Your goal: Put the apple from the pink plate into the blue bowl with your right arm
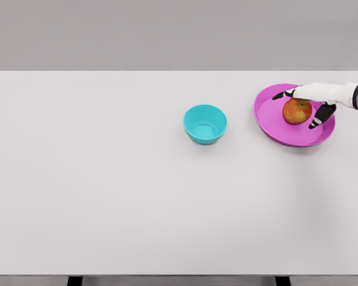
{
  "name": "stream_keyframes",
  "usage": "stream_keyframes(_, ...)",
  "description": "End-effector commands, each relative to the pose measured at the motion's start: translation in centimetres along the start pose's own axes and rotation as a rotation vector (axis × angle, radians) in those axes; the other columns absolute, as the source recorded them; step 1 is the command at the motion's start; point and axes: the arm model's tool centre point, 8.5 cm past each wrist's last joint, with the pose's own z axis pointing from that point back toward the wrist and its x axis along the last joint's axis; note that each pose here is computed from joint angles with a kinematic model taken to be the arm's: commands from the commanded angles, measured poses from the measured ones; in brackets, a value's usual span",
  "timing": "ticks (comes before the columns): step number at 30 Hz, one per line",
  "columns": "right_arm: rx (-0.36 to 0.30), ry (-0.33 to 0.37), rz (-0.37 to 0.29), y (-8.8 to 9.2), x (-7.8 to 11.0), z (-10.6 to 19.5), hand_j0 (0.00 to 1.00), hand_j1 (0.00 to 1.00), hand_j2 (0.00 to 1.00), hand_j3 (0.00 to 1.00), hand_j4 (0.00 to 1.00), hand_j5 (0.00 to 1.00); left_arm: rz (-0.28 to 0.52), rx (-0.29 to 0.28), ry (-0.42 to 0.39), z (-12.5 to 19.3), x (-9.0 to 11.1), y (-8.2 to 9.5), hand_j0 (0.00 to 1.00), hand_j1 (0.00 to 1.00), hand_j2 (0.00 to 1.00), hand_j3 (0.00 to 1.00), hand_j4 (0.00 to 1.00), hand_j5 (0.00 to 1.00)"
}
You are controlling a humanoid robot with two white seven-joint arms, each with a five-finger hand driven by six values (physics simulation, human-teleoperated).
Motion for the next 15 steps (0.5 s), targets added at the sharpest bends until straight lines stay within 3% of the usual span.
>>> stream_keyframes(1, 0.013, -0.005, -0.001, 0.34, 0.26, -0.45, 0.76, 0.76, 0.76, 0.76, 0.76, 0.76, 0.0, 0.0, 0.001, 0.0, -0.02, 0.01, 1.0, 1.0, 1.0, 1.0, 1.0, 1.0)
stream_keyframes(4, 0.016, 0.002, -0.006, 0.51, 0.01, -0.39, 0.73, 0.73, 0.73, 0.73, 0.73, 0.73, 0.0, 0.0, -0.001, 0.0, 0.03, 0.0, 1.0, 1.0, 1.0, 1.0, 1.0, 1.0)
stream_keyframes(5, 0.019, 0.001, -0.005, 0.58, 0.03, -0.43, 0.65, 0.65, 0.65, 0.65, 0.65, 0.65, 0.0, 0.0, 0.001, 0.0, -0.03, 0.01, 1.0, 1.0, 1.0, 1.0, 1.0, 1.0)
stream_keyframes(7, 0.027, 0.001, -0.001, 0.69, 0.08, -0.53, 0.64, 0.64, 0.64, 0.64, 0.64, 0.64, 0.0, 0.0, 0.001, 0.0, -0.03, 0.01, 1.0, 1.0, 1.0, 1.0, 1.0, 1.0)
stream_keyframes(8, 0.027, 0.001, -0.001, 0.69, 0.08, -0.53, 0.56, 0.56, 0.56, 0.56, 0.56, 0.56, 0.002, 0.0, -0.001, 0.0, 0.03, 0.0, 1.0, 1.0, 1.0, 1.0, 1.0, 1.0)
stream_keyframes(15, 0.019, 0.0, 0.006, 0.17, 0.16, -0.42, 0.53, 0.53, 0.53, 0.53, 0.53, 0.53, 0.0, 0.0, -0.001, 0.0, 0.03, 0.0, 1.0, 1.0, 1.0, 1.0, 1.0, 1.0)
